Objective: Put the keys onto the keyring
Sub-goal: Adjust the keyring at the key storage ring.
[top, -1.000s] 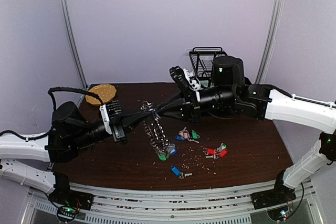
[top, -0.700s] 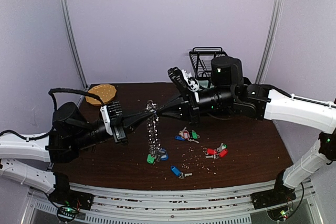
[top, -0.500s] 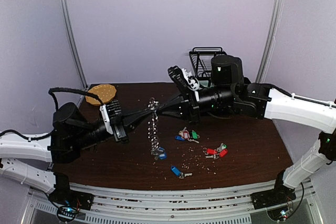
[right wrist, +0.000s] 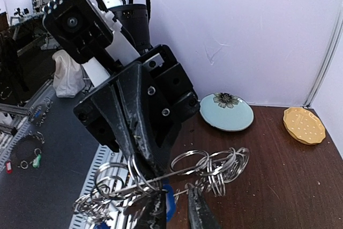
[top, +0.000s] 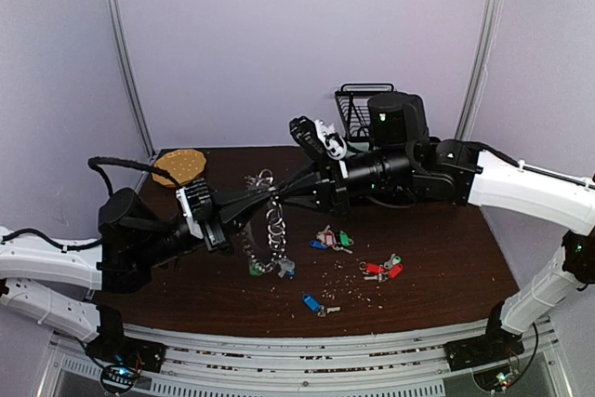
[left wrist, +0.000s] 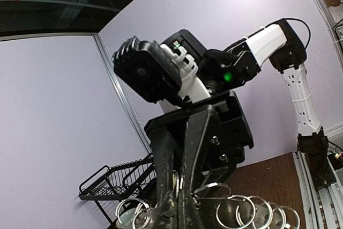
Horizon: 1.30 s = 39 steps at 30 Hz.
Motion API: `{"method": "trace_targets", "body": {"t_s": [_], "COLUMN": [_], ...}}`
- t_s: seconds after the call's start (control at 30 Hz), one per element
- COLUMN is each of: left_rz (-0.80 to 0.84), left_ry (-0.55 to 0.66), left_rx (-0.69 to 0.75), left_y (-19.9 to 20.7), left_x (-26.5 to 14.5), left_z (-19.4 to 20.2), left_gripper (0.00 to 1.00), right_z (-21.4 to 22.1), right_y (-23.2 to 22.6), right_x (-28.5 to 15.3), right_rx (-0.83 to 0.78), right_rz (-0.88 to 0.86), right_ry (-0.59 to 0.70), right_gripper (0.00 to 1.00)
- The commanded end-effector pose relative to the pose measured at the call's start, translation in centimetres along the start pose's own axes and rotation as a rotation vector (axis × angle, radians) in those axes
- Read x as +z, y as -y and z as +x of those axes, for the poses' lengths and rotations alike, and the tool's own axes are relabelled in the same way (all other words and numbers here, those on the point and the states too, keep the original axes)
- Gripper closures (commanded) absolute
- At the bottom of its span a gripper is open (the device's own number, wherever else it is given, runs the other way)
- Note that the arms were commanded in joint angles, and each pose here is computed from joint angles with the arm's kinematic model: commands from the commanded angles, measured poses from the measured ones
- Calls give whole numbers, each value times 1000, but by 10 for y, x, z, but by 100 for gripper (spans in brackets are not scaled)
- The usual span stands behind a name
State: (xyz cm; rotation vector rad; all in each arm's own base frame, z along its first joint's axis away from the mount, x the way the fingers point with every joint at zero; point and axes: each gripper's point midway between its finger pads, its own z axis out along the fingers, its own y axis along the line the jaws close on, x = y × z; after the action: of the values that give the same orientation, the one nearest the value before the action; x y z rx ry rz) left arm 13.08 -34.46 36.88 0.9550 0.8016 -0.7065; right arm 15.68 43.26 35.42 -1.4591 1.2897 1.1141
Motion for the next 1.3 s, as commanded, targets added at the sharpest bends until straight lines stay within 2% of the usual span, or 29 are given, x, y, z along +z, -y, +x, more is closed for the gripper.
{"method": "trace_targets", "body": {"t_s": [0.0,0.17,0.3,0.53,0.67,0.9,1.1,1.27], "left_rz": [-74,-74,-72,-79,-74,-68,-56,-58], "left_ry": [123,101,96,89,113,121,137,151], "left_rx": [3,13,-6,-28,-45,-38,-36,-38], "left_y": [-17,-16,-16,-17,-17,-17,-15,-15], "left_x": [-9,-8,-8,-4,-5,-2,-1,-3], "left_z": [-34,-29,-28,-26,-32,-36,-39,-42], "left_gripper": [100,100,100,100,100,100,100,100], "right_z": [12,15,6,-45,-54,-45,-38,-27], "right_y": [4,10,10,-14,-17,-20,-16,-11], "right_x": [-9,-28,-46,-41,-29,-10,-8,-9], "right_rx": [14,29,1,-101,-123,-93,-74,-79], "right_rz": [92,174,218,114,56,-35,-17,30], "right_ry": [-61,-94,-87,125,200,182,167,121], "right_gripper": [81,72,69,67,69,74,86,85]}}
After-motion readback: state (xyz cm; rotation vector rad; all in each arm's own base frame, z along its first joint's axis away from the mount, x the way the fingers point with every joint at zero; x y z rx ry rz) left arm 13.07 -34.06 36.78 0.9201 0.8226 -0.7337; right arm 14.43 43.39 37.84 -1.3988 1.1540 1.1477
